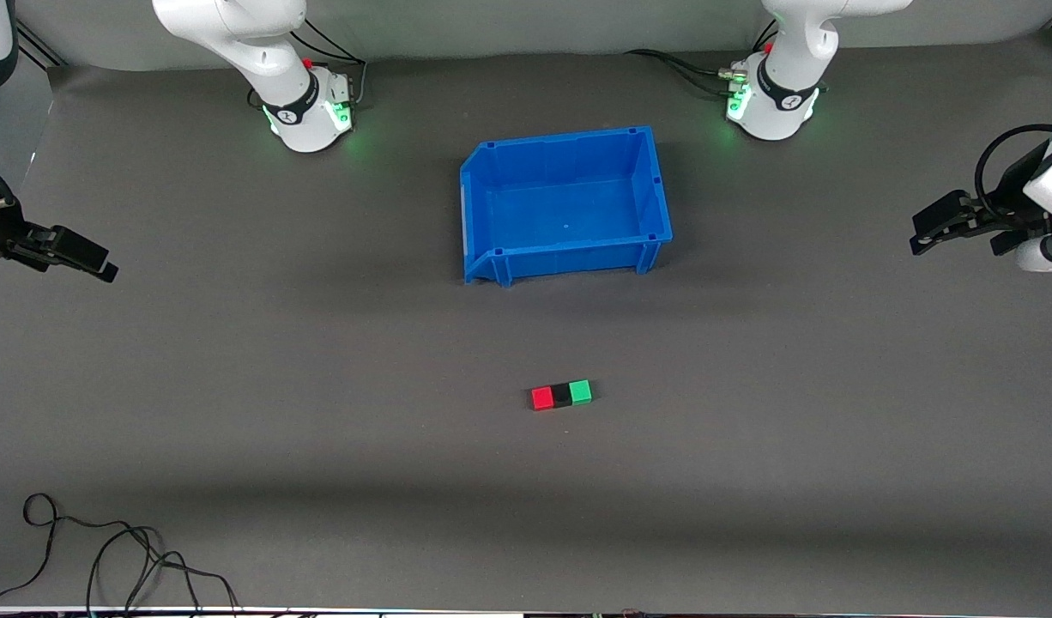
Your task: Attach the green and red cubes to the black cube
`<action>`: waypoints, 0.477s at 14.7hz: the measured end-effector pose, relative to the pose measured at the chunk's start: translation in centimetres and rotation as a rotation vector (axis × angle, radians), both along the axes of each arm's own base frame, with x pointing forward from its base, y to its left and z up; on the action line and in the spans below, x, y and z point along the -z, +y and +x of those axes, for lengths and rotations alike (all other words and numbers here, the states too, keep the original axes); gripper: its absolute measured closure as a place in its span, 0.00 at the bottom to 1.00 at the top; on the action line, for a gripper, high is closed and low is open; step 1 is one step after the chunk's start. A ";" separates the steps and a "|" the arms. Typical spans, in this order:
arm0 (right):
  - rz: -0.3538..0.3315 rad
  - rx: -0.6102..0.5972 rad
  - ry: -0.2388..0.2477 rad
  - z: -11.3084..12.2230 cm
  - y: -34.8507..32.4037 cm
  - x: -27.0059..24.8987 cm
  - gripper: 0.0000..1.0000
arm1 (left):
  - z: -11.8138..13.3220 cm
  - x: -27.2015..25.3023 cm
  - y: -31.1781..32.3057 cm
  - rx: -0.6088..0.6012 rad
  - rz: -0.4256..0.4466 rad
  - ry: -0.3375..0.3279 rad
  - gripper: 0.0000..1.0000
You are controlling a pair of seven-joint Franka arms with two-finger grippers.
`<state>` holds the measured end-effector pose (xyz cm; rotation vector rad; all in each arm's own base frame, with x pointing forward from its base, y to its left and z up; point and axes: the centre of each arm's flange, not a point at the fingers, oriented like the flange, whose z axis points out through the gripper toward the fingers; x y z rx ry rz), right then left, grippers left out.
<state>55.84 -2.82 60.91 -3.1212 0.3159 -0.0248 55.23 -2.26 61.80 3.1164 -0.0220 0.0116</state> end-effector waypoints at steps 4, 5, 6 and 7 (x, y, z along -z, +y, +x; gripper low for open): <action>0.001 -0.019 0.028 0.2 1.1 1.4 0.00 | -0.1 0.0 -0.1 0.006 0.004 0.006 0.00; 0.001 -0.021 0.033 0.2 1.2 1.6 0.00 | -0.2 0.1 -0.1 0.009 0.014 0.014 0.00; 0.000 -0.022 0.036 0.3 1.3 1.8 0.00 | -0.3 0.2 -0.1 0.011 0.021 0.023 0.00; 0.000 -0.022 0.037 0.3 1.2 1.8 0.00 | -0.4 0.3 -0.2 0.013 0.025 0.032 0.00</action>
